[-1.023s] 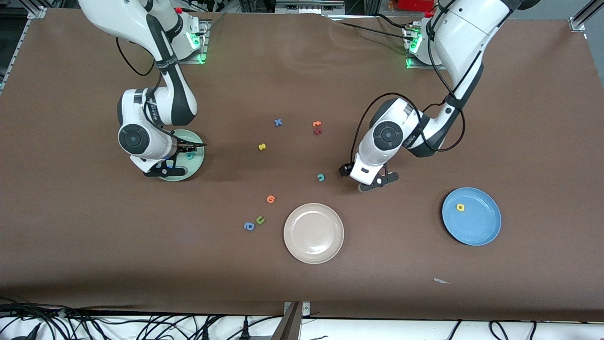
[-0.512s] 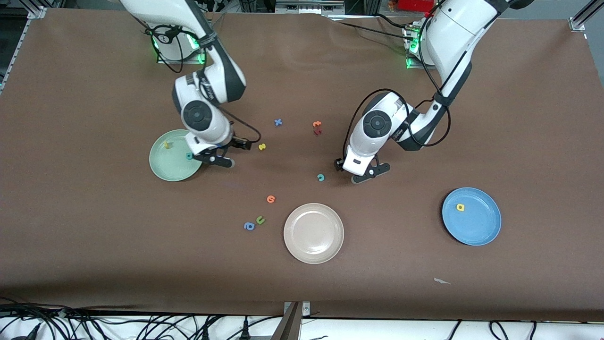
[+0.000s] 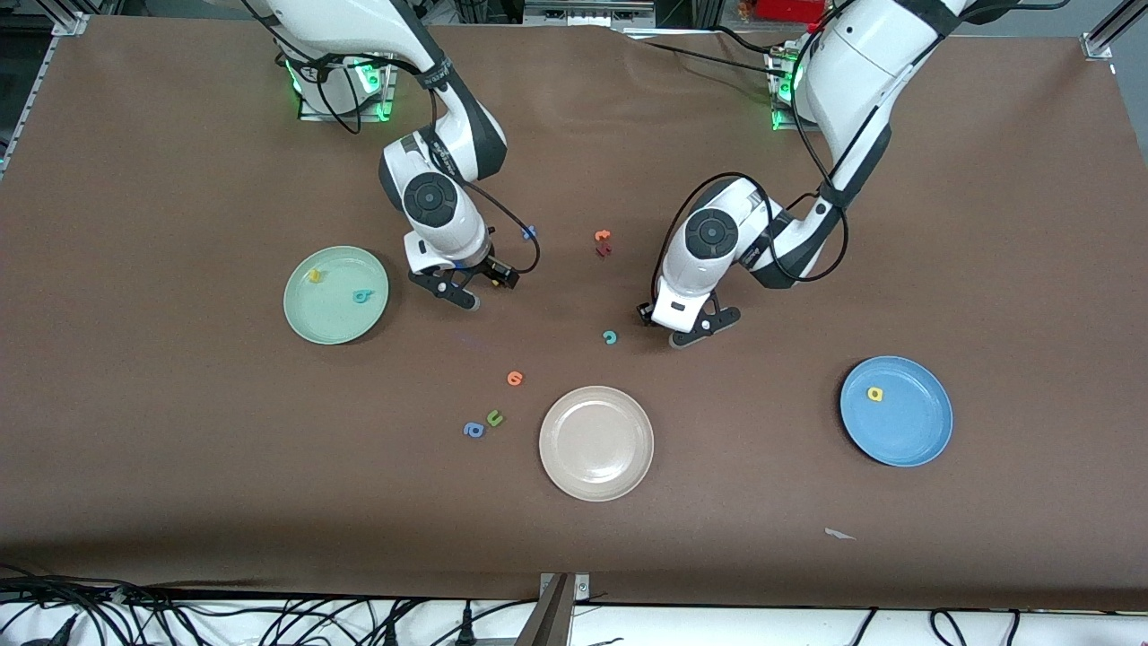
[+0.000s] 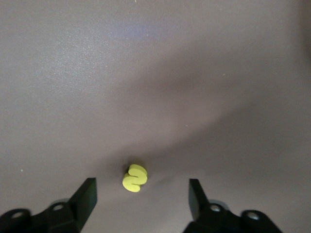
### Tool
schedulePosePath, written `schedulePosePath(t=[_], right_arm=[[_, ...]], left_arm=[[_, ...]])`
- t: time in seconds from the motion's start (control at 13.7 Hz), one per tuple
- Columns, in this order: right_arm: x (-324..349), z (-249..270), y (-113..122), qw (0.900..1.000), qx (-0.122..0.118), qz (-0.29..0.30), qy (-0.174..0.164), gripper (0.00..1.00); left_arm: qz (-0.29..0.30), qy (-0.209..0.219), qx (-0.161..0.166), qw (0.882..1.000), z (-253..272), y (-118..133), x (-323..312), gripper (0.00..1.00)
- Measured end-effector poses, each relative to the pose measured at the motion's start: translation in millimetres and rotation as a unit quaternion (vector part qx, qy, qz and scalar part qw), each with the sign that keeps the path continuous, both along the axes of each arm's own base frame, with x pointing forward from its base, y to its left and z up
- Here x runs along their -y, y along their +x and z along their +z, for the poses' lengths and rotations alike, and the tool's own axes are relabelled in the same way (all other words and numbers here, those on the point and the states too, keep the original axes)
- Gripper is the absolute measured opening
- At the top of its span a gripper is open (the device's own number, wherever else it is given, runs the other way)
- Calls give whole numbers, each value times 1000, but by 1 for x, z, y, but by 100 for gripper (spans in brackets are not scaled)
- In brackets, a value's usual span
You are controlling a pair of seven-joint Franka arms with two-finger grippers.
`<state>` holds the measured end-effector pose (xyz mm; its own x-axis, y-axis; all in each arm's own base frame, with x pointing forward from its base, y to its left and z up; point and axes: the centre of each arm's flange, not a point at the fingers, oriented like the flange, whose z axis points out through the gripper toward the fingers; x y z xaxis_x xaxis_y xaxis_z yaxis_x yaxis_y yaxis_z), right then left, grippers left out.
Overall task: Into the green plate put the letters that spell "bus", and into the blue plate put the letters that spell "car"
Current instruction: 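Grasp the teal r with the left gripper while the right gripper grasps yellow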
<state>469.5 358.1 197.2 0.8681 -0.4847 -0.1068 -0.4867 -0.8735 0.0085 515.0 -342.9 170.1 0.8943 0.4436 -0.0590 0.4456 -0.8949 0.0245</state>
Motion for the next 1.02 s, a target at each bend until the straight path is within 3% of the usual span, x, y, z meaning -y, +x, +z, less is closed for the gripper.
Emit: schedulePosePath(t=[0.29,0.37,0.44,0.51,0.66,0.73,0.88,1.02], right_arm=[[-8,-19,-7,1000,4,-15,-3,73],[-8,-20,-7,1000,3,-16,-4,66],[-8,-21,-7,1000,3,-18,-5,60],[-8,-22,-8,1000,2,-19,-5,59],[-8,-22,-7,1000,4,-19,-4,40],[-9,-22,-7,1000,4,-19,-4,39],[-9,-21,-7,1000,5,-19,-3,25],[-9,-21,-7,1000,5,-19,-3,25]], left_arm=[[4,1,1,1000,1,-1,2,45],[6,0,2,1000,2,-1,2,39],[6,1,2,1000,2,0,2,39],[4,3,4,1000,2,0,2,34],[-2,7,9,1000,3,-1,2,28],[-3,7,10,1000,3,-1,2,28],[-3,8,10,1000,3,0,2,23],[-3,8,10,1000,3,0,2,19]])
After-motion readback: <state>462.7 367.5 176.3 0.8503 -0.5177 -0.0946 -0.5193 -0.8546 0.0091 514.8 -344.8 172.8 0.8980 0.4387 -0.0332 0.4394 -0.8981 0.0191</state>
